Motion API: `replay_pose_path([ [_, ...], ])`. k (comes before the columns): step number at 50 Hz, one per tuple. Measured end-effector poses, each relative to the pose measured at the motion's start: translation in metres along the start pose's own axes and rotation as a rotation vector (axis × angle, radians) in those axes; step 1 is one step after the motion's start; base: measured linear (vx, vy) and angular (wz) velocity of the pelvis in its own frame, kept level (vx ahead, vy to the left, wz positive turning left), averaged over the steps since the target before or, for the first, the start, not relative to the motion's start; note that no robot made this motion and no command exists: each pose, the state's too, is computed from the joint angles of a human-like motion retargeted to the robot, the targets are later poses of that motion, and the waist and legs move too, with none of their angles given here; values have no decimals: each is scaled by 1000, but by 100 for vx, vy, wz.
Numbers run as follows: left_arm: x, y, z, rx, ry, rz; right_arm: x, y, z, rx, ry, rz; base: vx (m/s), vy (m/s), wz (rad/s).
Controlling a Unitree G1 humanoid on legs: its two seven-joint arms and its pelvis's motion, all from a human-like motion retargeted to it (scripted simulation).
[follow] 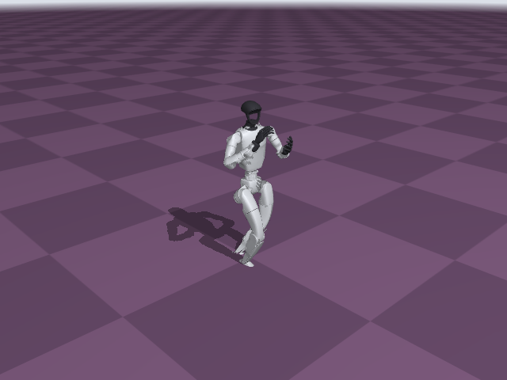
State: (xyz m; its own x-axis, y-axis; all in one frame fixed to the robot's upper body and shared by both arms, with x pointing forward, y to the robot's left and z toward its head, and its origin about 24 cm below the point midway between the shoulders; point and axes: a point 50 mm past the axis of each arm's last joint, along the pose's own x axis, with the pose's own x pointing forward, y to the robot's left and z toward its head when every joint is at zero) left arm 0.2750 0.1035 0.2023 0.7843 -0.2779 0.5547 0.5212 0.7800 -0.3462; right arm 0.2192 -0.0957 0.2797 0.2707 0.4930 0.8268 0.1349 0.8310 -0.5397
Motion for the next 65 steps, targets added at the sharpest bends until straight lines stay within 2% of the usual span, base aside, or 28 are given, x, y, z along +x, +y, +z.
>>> replay_pose_path([
  [18,6,-32,27,-118,-160,-92,-9,2,3,308,72,-179,11,-5,14],
  [28,-4,-30,22,-220,-168,-4,-23,6,-1,433,154,-258,9,4,0],
  [37,-2,-32,21,-262,-191,45,-18,7,-7,485,177,-336,7,5,9],
  [65,9,-37,18,-212,-185,39,-12,17,-12,562,197,-333,1,0,1],
])
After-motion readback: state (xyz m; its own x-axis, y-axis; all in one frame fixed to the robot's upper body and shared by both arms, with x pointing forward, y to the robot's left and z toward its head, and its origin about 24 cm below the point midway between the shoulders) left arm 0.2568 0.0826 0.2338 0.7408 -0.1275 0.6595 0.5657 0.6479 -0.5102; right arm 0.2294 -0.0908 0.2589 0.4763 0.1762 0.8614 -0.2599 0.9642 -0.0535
